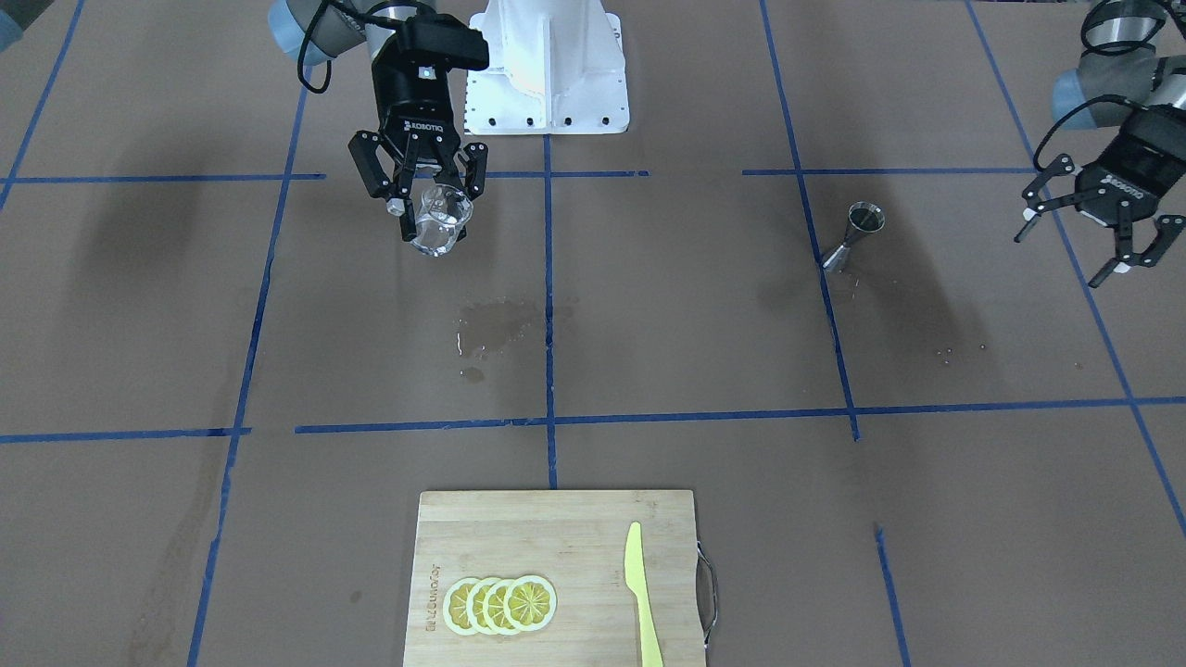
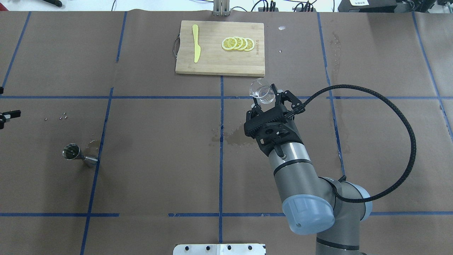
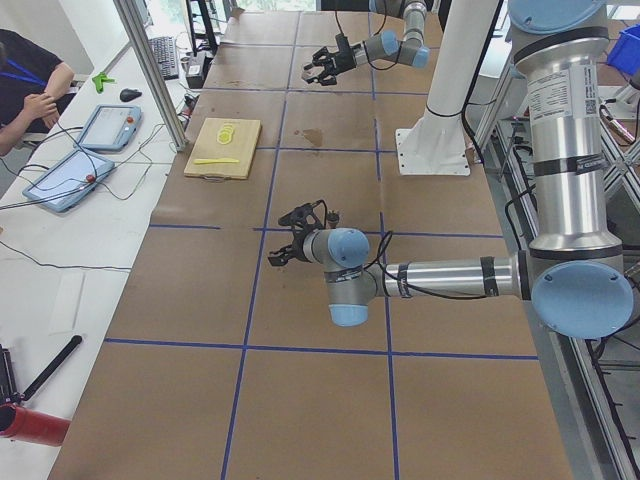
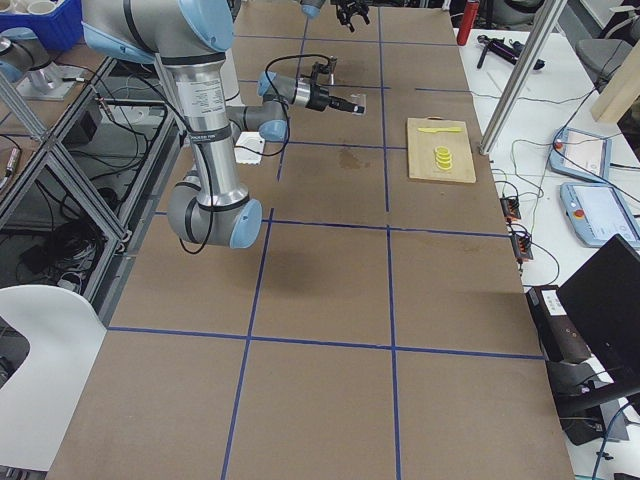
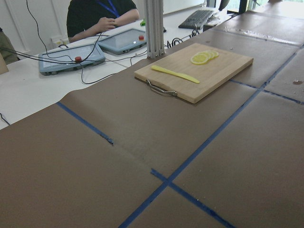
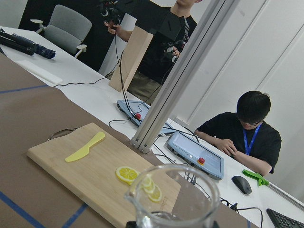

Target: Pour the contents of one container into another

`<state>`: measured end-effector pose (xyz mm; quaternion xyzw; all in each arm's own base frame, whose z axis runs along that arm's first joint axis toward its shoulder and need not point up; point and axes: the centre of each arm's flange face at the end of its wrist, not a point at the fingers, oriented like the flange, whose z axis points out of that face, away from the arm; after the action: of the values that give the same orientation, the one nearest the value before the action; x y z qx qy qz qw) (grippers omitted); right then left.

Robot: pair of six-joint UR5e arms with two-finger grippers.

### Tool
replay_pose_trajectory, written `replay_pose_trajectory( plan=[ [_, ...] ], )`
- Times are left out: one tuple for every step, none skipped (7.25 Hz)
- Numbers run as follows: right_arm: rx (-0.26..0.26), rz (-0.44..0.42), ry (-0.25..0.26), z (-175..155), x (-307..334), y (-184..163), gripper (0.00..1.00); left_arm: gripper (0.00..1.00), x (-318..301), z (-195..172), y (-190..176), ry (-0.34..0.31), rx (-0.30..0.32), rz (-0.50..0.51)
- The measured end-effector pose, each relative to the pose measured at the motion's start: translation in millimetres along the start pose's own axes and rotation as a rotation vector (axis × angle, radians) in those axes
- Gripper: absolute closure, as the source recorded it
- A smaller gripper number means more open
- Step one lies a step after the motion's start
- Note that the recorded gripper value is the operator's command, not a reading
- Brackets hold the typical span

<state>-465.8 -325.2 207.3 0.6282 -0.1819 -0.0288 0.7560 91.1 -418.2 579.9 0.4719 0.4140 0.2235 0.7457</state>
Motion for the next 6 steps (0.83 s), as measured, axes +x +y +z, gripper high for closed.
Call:
replay_pose_trajectory(
  plan=[
    [0.0,0.0,0.0,0.0,0.0,0.0,1.0,0.0,-22.4,-12.1,9.3,-0.026,-0.087,0.023],
    [0.0,0.0,0.0,0.0,0.0,0.0,1.0,0.0,-48.8,-26.5,22.3,-0.074,-0.189,-0.007],
    [0.0,0.0,0.0,0.0,0.1,0.2,1.0,0.0,-75.0,-42.9,32.3,-0.128,-0.287,-0.1],
    [0.0,-0.001,0.0,0.1,0.2,0.5,1.0,0.0,-94.5,-60.3,38.7,-0.175,-0.349,-0.191],
    [-0.001,-0.001,0.0,0.1,0.3,0.6,1.0,0.0,-107.8,-73.6,45.9,-0.206,-0.394,-0.267],
    [-0.001,-0.001,0.0,0.1,0.3,0.7,1.0,0.0,-118.1,-82.6,55.4,-0.226,-0.448,-0.337]
  ],
)
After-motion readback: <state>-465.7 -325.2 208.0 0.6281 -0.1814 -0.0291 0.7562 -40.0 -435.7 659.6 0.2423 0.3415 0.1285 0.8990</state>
